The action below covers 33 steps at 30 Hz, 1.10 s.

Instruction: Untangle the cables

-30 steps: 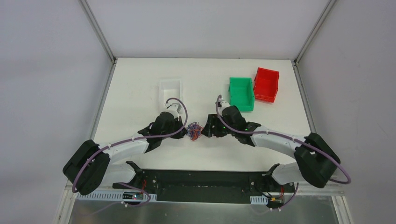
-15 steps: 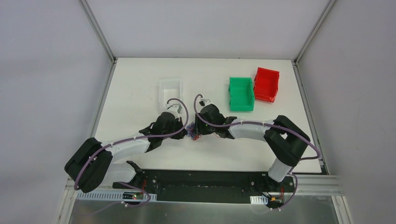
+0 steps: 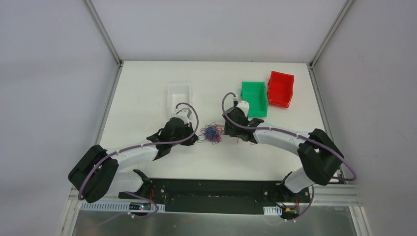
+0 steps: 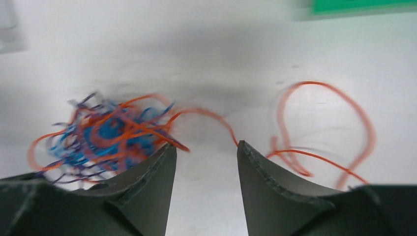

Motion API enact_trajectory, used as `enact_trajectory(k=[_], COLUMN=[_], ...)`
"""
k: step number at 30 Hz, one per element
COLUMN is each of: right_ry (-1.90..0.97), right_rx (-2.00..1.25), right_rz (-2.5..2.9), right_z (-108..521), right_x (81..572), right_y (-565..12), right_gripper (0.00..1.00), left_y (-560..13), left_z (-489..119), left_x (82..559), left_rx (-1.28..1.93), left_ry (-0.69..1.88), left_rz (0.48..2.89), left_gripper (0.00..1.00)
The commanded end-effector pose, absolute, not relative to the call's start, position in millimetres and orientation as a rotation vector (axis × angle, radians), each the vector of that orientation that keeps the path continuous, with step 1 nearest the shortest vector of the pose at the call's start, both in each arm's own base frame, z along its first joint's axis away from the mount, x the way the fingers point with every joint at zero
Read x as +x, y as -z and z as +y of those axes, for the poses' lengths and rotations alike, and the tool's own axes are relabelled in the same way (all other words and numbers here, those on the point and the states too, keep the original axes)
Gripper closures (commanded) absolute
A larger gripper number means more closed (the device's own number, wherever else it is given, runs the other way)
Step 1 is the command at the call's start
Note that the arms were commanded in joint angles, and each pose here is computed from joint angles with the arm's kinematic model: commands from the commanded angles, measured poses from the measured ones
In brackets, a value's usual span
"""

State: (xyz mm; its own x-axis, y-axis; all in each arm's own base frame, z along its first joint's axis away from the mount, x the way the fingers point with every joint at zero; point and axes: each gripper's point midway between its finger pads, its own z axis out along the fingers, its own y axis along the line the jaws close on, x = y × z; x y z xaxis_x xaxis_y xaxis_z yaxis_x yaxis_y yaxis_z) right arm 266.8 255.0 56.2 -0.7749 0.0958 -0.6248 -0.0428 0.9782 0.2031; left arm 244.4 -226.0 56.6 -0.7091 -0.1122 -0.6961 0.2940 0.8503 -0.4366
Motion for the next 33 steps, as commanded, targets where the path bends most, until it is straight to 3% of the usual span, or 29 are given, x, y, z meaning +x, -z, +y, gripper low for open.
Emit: enact_trajectory(k=[1,7,12,16,29,33], right_ry=[0.082,0.129,-0.457,-0.669,-0.573,-0.381], right_rx=[0.135,0.189,-0.032,-0.174,-0.404,-0.322], right_rz=[2.451,2.437,2.412,2.341,2.438,2.502], right_z=[176.4,148.6,223.5,261.8,333.4,323.4], right_x=[264.4,263.4,250.2,237.4,235.0,245.6], right_y=[-52.7,-57.8,-87.1,-105.7,-67.8,-45.9], right_gripper=[0.49,0.51,0.46,0.45,0.45,0.47], left_y=[-57.7,-57.1,-57.1,-57.5,-57.0,-56.6], left_z=[-220.6,-219.9,-222.4,-222.0,-222.2,-221.7], left_x=[246.4,246.5,246.9,246.5,246.1,245.7], left_rx=[0.11,0.106,0.114,0.112,0.115,0.117], left_ry=[0.648,0.646,0.652,0.655,0.657,0.655], left_rz=[2.266,2.267,2.271,2.267,2.268,2.268], left_gripper=[1.0,1.0,1.0,1.0,1.0,1.0])
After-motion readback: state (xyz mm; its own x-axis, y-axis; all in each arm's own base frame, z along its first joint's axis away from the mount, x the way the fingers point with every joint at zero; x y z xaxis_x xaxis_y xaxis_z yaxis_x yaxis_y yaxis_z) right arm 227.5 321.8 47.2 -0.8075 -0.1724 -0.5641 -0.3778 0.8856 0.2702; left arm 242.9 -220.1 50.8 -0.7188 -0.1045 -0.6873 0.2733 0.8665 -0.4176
